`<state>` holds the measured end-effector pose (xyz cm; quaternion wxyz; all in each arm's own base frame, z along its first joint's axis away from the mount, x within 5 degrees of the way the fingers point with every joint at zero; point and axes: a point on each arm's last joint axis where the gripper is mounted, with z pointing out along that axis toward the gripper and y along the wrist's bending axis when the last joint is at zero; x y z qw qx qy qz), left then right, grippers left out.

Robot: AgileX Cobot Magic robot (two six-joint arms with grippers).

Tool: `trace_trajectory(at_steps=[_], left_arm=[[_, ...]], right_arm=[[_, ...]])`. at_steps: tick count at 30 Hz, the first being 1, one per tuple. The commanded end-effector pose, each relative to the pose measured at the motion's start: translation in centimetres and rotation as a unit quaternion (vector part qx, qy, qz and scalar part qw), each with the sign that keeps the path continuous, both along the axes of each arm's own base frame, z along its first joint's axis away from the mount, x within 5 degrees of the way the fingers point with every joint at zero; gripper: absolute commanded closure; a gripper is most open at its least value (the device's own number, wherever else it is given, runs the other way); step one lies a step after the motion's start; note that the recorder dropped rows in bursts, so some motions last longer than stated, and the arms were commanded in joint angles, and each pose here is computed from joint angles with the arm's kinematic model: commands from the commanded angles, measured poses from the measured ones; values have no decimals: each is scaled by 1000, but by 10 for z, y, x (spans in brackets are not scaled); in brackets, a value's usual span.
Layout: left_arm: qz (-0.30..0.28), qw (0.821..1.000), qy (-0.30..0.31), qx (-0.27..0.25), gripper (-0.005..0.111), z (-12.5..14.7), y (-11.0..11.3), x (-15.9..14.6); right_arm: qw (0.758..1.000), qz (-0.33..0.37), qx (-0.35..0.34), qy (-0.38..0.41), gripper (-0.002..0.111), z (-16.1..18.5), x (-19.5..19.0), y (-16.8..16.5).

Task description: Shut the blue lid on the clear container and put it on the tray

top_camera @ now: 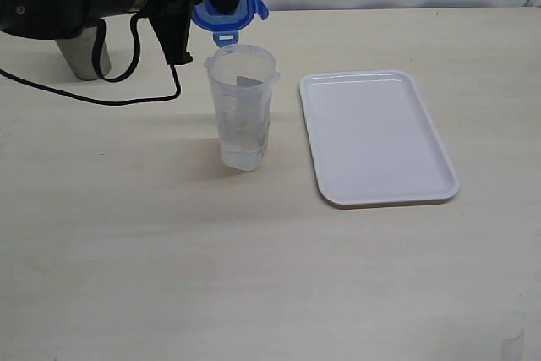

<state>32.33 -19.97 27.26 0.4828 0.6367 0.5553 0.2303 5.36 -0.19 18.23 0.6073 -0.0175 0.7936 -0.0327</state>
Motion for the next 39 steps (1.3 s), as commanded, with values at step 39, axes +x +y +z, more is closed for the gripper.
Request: trace_trajectory(at_steps=[39], left_arm=[[-23, 998, -45, 49, 107, 3, -41, -33]], right_arm=[[1000, -3, 0, -4, 104, 0, 0, 0]])
